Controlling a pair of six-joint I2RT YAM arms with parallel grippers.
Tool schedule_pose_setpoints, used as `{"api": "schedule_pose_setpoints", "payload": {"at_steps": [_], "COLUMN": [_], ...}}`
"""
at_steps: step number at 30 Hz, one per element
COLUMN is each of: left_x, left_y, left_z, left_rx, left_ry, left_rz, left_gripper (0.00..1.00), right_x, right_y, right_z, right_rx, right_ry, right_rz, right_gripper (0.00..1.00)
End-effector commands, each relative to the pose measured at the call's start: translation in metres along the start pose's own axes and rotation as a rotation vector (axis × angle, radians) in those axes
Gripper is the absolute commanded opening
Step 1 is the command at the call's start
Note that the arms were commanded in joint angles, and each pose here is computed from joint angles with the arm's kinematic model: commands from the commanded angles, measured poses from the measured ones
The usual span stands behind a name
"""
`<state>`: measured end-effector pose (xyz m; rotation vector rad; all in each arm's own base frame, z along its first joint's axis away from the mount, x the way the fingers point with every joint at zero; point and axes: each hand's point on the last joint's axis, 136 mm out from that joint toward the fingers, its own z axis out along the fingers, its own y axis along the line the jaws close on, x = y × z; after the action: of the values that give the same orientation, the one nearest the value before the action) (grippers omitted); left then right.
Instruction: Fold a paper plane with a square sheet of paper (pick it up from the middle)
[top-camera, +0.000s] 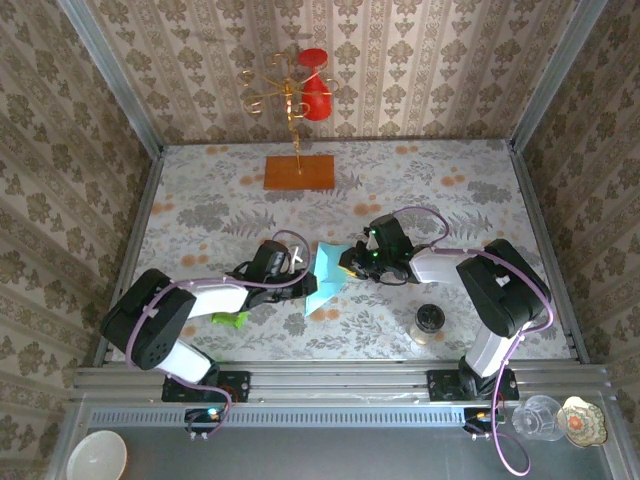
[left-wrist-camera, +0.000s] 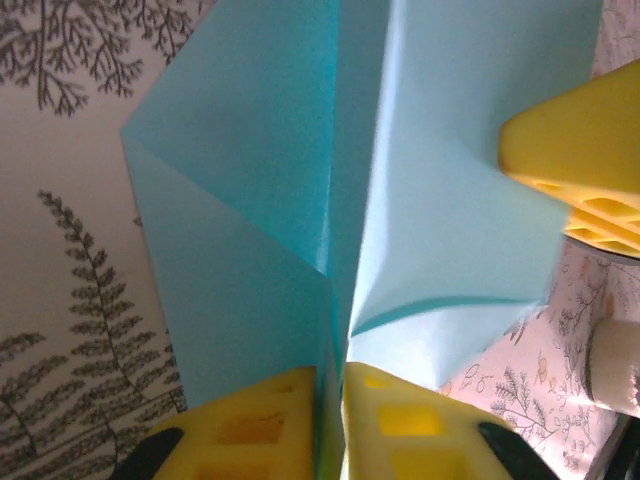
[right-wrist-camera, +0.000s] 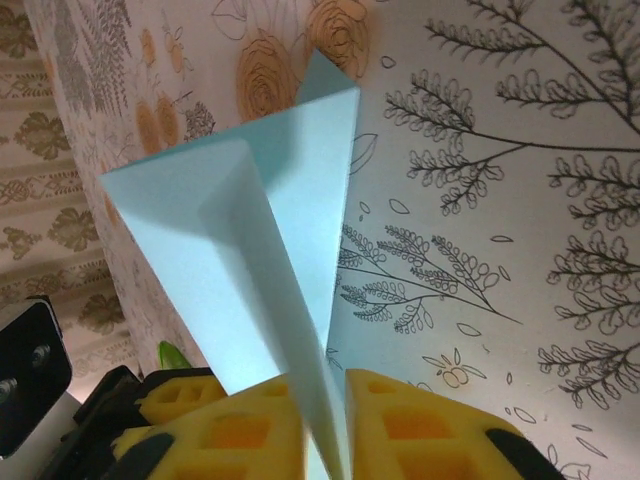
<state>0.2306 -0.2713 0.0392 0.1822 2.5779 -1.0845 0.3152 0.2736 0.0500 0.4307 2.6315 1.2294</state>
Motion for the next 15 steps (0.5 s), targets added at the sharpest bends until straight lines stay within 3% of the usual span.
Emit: {"api": "schedule_pose_setpoints", "payload": {"at_steps": [1,4,6,10,15], "left_x": [-0.005,-0.004,-0.004,-0.003,0.000], "left_y": [-0.002,0.000,0.002,0.006,0.016], "left_z": [0.001,0.002,0.003,0.006,0.010], "left_rx": [0.047,0.068,0.086,0.103,0.089], "left_ry": [-0.006,-0.003,-0.001,0.011,0.025], "left_rz": [0.006,-0.014,-0.034,-0.089,-0.133], "left_gripper": [0.12,0.10,0.09,0.09,0.09], "right_x": [0.000,-0.007,-0.013,-0.016,0.006], "right_y": [-0.001,-0.009,-0.016,-0.007,0.024], "right_z": [-0.009,-0.019,-0.027,-0.036,-0.017], "right_rx": [0.032,0.101,0.165,0.164,0.070], "right_ry": [-0.014,-0.052,-0.088,-0.108,-0.006], "right_rz": [-0.046,-0.080,-0.104,-0.184,-0.286], "right_gripper": [0.30,0.44,0.47,0.43,0.35]}}
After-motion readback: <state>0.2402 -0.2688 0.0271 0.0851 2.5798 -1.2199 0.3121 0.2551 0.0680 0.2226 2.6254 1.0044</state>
